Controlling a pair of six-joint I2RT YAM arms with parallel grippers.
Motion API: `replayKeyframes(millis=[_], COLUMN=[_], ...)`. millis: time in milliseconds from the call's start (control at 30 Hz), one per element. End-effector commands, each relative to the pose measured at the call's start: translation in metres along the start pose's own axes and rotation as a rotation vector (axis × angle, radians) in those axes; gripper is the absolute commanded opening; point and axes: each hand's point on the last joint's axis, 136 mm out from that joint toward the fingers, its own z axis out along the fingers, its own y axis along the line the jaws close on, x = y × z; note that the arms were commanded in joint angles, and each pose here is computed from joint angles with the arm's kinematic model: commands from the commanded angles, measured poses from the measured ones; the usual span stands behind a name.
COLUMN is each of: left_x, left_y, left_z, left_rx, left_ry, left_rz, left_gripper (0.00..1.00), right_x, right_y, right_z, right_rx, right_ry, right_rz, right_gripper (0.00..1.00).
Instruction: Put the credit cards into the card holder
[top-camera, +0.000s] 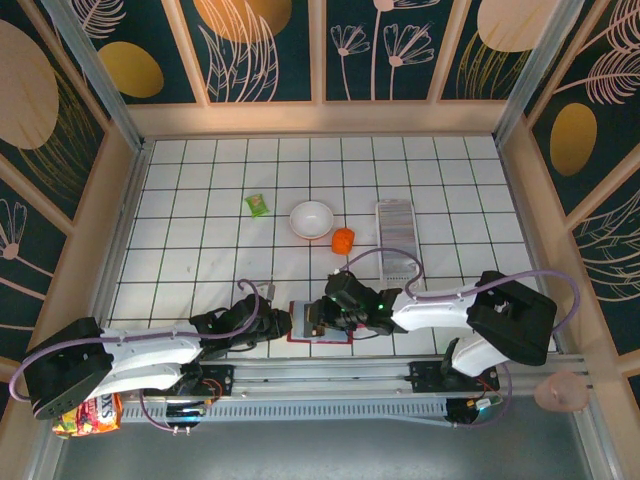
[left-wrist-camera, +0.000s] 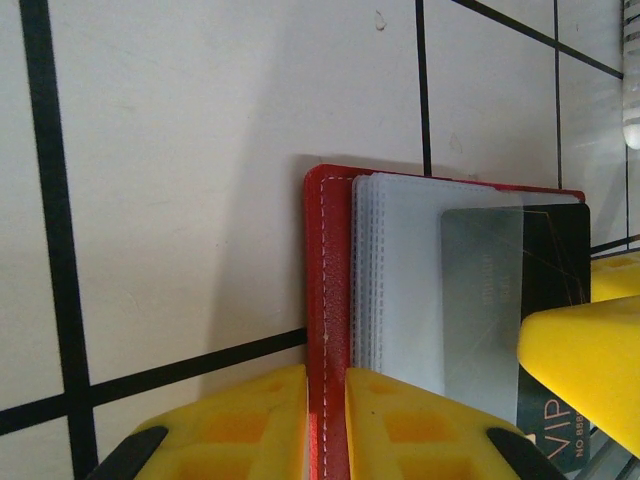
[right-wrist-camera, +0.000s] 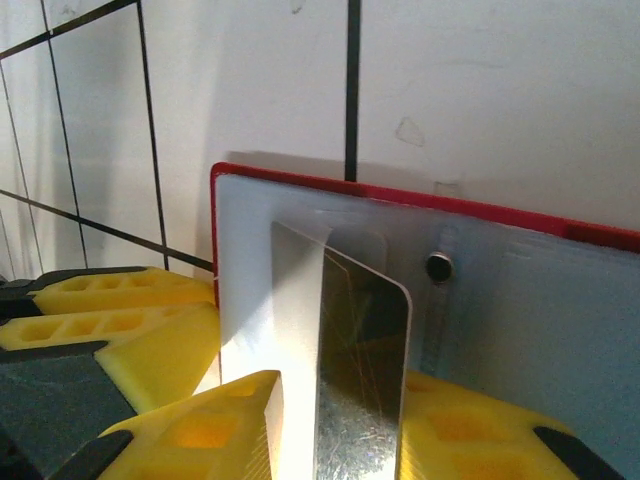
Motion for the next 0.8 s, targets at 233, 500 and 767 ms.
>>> replayKeyframes(millis=[233,500,767], left_x=[0.010,0.011,0.010], left_y=[0.012,0.011,0.013], left_z=[-0.001,0.000,-0.002], left_rx=[-0.023,-0.021,-0.025], left_ry=[0.028,0.035,0.027], left_rz=[-0.010,-0.009,-0.012], left_gripper=[0.18,0.18,0.18], right_x=[-0.004,-0.001,-0.005], right_y=[-0.005,0.031,0.011], right_z=[0.002,0.018,0.003], right_rx=[0.078,-0.020,0.069], right_ry=[-0.034,0.001,-0.040], right_rz=[-0.025,-0.059,-0.047], right_gripper=[0.32,0.31,0.49])
